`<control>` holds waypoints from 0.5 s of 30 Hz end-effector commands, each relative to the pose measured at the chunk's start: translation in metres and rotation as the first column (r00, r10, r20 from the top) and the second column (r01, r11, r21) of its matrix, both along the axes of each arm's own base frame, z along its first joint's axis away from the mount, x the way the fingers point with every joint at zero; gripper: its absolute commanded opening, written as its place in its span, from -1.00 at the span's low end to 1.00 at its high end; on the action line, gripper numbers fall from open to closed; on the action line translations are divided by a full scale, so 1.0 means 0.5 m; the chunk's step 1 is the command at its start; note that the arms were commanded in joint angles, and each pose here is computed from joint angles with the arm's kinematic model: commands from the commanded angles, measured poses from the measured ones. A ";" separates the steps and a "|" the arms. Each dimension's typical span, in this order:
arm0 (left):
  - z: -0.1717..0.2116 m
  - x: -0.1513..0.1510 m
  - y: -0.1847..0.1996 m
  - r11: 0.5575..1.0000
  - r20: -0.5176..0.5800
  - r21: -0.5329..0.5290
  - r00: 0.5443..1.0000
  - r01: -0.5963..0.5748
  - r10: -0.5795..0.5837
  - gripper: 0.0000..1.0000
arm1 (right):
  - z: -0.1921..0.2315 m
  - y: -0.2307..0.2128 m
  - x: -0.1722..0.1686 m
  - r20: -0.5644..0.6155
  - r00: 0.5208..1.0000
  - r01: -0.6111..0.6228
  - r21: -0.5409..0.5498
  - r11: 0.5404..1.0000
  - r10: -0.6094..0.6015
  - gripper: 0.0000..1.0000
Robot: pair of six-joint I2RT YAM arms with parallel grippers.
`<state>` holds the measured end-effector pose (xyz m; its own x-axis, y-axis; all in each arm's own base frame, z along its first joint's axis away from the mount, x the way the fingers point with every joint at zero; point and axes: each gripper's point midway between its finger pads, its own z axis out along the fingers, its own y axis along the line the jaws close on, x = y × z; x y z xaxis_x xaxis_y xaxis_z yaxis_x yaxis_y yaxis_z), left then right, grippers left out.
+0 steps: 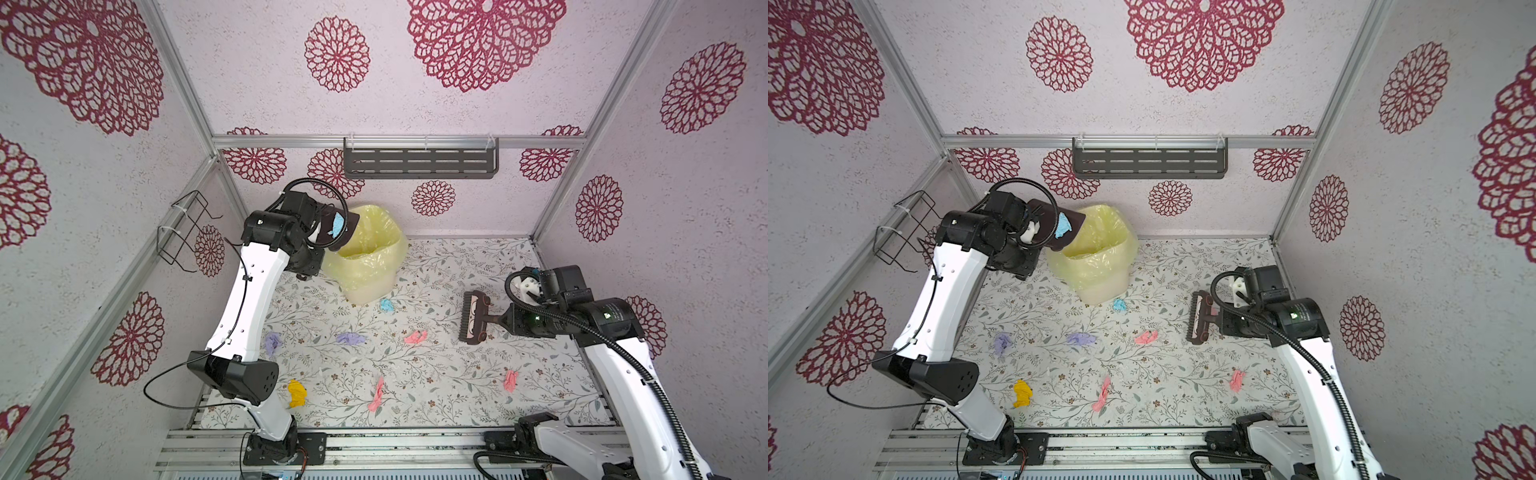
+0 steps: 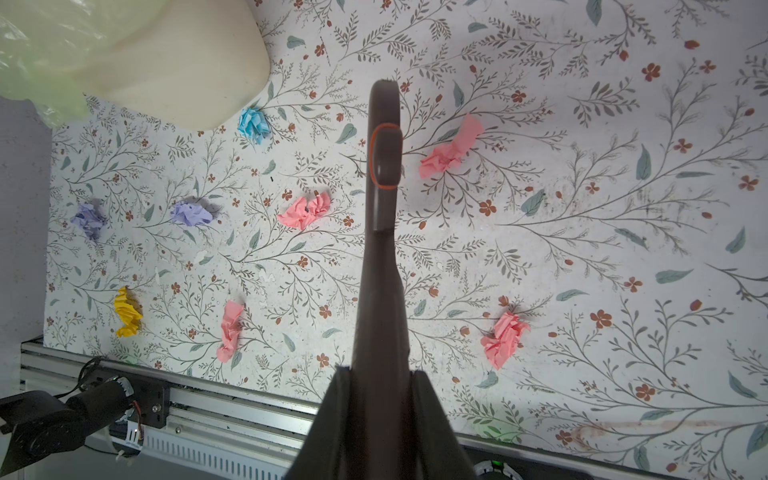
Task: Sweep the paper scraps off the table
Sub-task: 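Tip the dustpan over the yellow-bagged bin with the left gripper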
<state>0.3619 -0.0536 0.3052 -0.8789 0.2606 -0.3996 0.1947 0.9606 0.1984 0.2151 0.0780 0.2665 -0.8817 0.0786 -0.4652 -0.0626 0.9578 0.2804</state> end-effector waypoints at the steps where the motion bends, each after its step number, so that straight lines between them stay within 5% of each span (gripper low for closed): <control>1: 0.019 0.013 0.006 0.997 0.025 0.074 0.999 0.038 -0.040 -1.00 | 0.022 0.005 0.005 0.059 0.998 -0.021 0.025 0.999 0.020 -1.00; 10: 0.017 0.062 -0.008 0.948 0.015 0.290 0.990 0.133 -0.143 -1.00 | 0.005 0.010 -0.005 0.027 0.999 -0.026 0.052 0.998 0.025 -1.00; 15: 0.033 0.096 0.011 0.823 0.009 0.550 0.985 0.138 -0.172 -1.00 | 0.002 0.010 -0.006 0.012 0.999 -0.030 0.052 0.998 0.030 -1.00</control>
<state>0.3956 -0.0603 0.3056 -0.8102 0.5243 -0.2621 0.3327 0.7795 0.5308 0.2104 0.0809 0.2559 -0.8980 0.0875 -0.4312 -0.0593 0.9471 0.3155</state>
